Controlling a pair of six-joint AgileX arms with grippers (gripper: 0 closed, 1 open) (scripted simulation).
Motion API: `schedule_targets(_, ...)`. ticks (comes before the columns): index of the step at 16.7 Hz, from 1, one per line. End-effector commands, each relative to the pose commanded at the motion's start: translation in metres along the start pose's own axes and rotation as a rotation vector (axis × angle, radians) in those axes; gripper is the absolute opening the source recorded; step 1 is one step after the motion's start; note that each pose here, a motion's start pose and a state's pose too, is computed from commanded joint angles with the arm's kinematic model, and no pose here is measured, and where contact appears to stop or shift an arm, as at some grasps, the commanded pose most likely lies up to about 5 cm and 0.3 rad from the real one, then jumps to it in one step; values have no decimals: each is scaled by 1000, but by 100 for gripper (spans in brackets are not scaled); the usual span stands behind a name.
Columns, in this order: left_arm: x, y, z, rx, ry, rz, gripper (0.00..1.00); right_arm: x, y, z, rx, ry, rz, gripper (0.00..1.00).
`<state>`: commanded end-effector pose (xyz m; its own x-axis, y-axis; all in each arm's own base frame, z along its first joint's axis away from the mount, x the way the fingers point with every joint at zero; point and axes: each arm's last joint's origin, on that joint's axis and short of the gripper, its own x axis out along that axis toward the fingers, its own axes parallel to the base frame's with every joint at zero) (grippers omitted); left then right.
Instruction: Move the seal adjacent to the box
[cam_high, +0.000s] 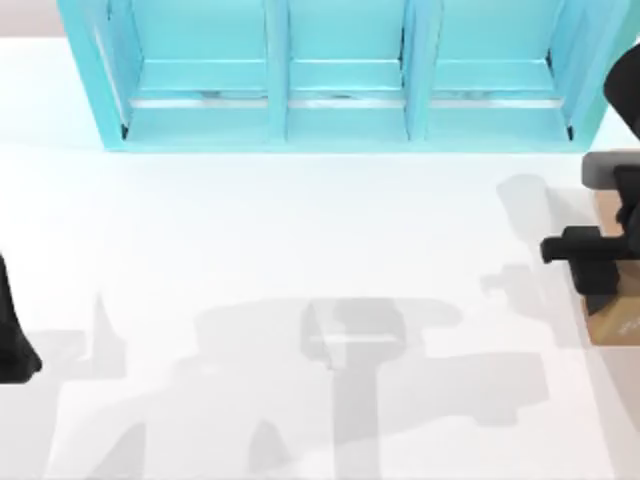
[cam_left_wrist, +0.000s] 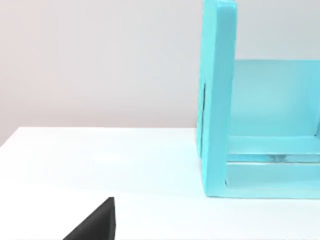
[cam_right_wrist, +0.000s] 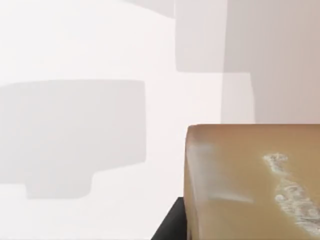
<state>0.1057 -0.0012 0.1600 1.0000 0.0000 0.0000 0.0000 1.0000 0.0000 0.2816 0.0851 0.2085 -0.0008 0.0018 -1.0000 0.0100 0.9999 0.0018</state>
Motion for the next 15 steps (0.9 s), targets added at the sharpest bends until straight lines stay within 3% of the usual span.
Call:
schedule_targets(9, 0, 0, 0, 0, 0, 0, 100, 0, 0, 0, 0, 0, 0, 98)
schedule_targets(15, 0, 0, 0, 0, 0, 0, 100, 0, 0, 0, 0, 0, 0, 100)
